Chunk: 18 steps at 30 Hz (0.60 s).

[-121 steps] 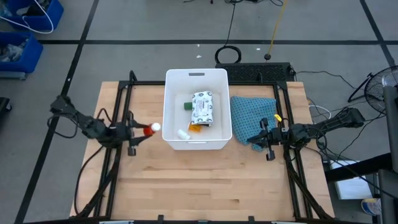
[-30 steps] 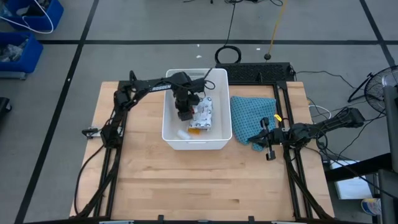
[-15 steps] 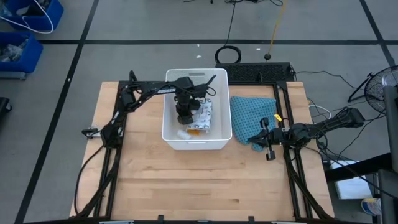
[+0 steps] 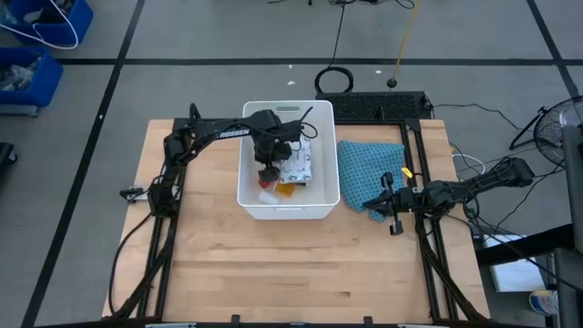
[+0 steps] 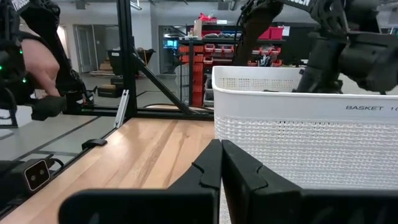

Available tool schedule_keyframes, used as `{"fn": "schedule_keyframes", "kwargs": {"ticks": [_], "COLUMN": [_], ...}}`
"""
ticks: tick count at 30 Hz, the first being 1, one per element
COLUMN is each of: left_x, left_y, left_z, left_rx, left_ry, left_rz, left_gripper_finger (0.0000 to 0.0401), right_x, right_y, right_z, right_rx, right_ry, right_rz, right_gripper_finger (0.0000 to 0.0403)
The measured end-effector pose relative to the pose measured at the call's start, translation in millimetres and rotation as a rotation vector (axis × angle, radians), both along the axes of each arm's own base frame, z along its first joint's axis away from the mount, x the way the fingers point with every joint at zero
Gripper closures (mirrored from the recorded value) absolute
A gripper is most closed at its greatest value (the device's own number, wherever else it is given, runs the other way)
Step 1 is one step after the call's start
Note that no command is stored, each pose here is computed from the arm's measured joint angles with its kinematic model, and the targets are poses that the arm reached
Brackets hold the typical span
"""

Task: Pick & place medical supplies in basket/bin
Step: Return to Home Position

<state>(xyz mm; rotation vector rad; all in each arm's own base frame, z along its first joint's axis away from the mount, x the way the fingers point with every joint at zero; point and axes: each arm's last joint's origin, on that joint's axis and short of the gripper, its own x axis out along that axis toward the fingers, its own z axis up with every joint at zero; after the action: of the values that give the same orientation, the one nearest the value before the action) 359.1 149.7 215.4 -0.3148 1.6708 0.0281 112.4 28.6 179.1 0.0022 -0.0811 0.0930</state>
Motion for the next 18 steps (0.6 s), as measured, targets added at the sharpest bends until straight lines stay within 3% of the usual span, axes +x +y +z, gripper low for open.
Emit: {"fn": "schedule_keyframes", "kwargs": {"ticks": [6,9,14,18], "left_x": [-3.8,-9.3,-27.5,-54.9], "left_y": [-6.6,-11.7,-24.2,-45.0], "left_z": [13.5,31.5,82.7,138.0], "left_rx": [0.021,0.091,0.267,0.378], "left_ry": [-0.017,-0.044,-0.170,-0.368], "left_rz": [-0.057,-0.122,-0.194,-0.237], "left_gripper_finger": [0.0049,0.0052,0.0080,0.0139], "right_x": [0.0,0.0,0.0,0.0], "right_y": [0.0,0.0,-0.1,0.0], "right_z": [0.0,-0.3,-0.5,-0.5], "right_rx": [0.000,-0.001,-0.002,-0.002], "right_ry": [0.000,0.003,0.005,0.005], "right_rz": [0.000,0.000,-0.002,-0.002], "right_gripper_finger": [0.0403,0.0403,0.0403,0.0403]}}
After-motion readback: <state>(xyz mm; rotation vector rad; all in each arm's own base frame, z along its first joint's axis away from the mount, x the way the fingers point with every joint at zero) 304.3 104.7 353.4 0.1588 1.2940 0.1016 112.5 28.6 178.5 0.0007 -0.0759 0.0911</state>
